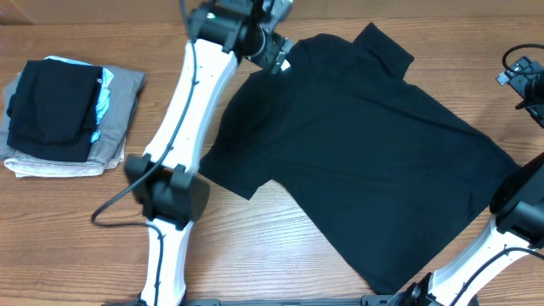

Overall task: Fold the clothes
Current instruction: 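Reach left gripper to the shirt's left shoulder near the collar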

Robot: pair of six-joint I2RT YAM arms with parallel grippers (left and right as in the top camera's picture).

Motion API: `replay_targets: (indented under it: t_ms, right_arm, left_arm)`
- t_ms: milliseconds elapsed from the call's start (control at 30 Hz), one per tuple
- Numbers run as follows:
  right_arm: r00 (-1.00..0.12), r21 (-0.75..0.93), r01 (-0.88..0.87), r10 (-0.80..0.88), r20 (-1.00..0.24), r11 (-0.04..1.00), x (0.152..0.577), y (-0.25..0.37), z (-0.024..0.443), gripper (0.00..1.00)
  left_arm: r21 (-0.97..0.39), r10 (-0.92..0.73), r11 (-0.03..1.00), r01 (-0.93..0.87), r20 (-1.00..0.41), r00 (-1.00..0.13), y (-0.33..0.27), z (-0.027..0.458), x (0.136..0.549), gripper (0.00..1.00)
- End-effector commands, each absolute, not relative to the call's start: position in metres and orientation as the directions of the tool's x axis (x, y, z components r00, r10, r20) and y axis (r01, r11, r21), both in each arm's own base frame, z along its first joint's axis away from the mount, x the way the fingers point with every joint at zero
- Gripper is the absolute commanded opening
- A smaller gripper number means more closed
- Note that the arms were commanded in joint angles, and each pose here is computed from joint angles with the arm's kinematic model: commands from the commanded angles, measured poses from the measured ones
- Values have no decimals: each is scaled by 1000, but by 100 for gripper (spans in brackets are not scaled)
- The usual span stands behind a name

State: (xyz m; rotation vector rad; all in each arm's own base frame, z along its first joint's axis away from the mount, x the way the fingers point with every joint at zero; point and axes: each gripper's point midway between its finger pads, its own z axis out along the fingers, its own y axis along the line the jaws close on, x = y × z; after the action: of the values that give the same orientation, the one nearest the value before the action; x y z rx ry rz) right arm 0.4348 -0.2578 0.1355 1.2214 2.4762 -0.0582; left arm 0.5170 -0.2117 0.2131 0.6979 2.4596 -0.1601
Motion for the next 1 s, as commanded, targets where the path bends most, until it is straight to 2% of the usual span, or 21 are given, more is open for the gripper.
replay_targets:
  t_ms: [0,200,533,800,967]
  right_arm:
    - [-538,135,772,752,-381,621,436,-261,148,100]
    - [-538,135,772,752,-381,621,436,-261,148,100]
    - [-538,135,772,752,-381,621,436,-261,148,100]
    - [-538,135,772,752,-381,621,436,-261,148,100]
    - [-538,135,772,752,-381,621,436,-261,148,100]
  left_arm:
    - [-3,405,880,476,-519,-753,-218,178,527,17]
    - [-13,299,940,340,-444,-845,-212,111,545,4]
    - [8,250,965,263,-336,-908,-197,26,552,4]
    - [-6,134,990,140,-246,-960,-171,-1,544,4]
    - [19,96,995,95,-96,-991,-146,-8,512,4]
